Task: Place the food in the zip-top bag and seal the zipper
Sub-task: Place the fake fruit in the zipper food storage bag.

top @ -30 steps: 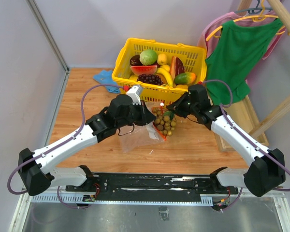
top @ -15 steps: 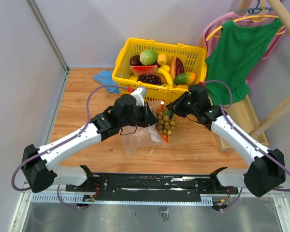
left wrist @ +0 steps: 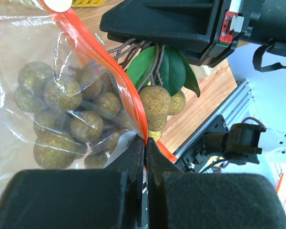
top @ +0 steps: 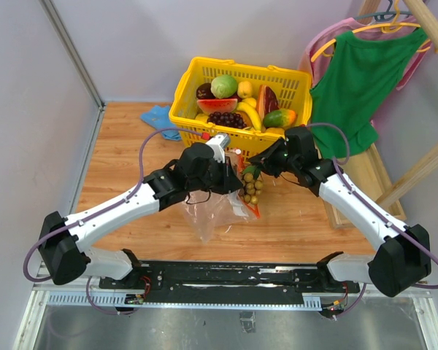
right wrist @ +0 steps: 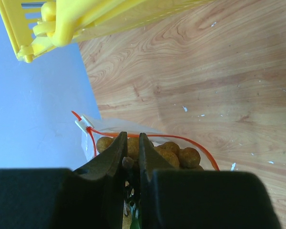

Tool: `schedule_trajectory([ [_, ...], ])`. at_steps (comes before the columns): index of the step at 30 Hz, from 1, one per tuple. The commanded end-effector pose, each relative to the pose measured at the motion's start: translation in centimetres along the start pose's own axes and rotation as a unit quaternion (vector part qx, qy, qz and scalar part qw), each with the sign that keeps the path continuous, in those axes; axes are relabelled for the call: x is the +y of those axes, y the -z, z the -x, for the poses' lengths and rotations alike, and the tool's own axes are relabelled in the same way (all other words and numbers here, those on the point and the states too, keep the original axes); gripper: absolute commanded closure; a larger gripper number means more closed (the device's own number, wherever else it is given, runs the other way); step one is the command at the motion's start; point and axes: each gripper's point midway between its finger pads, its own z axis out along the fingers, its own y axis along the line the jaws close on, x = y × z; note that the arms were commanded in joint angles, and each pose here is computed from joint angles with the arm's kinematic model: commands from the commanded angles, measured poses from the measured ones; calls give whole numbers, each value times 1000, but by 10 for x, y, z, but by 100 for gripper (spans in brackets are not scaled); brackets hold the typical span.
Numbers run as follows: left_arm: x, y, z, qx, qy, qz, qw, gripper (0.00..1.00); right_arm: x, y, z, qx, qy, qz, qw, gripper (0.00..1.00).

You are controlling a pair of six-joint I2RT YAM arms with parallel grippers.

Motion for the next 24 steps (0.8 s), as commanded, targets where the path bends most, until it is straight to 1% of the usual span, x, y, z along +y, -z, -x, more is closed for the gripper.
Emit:
schedule_trajectory([
  [1,-1,-2,3,-2,-20,5,1000,100,28,11,11,-10,-18,43,999,99],
  [5,-7,-5,6,-6,-20,-7,1000,100,27,9,10,-10,-11,39,999,99],
  [8,-14,-6,9,-14,-14,-24,1000,100,22,4,2,7,0,31,999,99],
  [13,-23,-3,21,-56,-6,-51,997,100,12,-4,-14,44,20,17,999,99],
  [18,-20,-2,24,-97,6,-69,993,100,8,-2,-19,57,32,15,998,100],
  [22,-11,-6,15,-96,5,-63,993,100,16,6,-18,56,30,29,998,99],
  [24,-7,-8,10,-88,3,-57,994,100,20,10,-11,39,38,32,998,99],
])
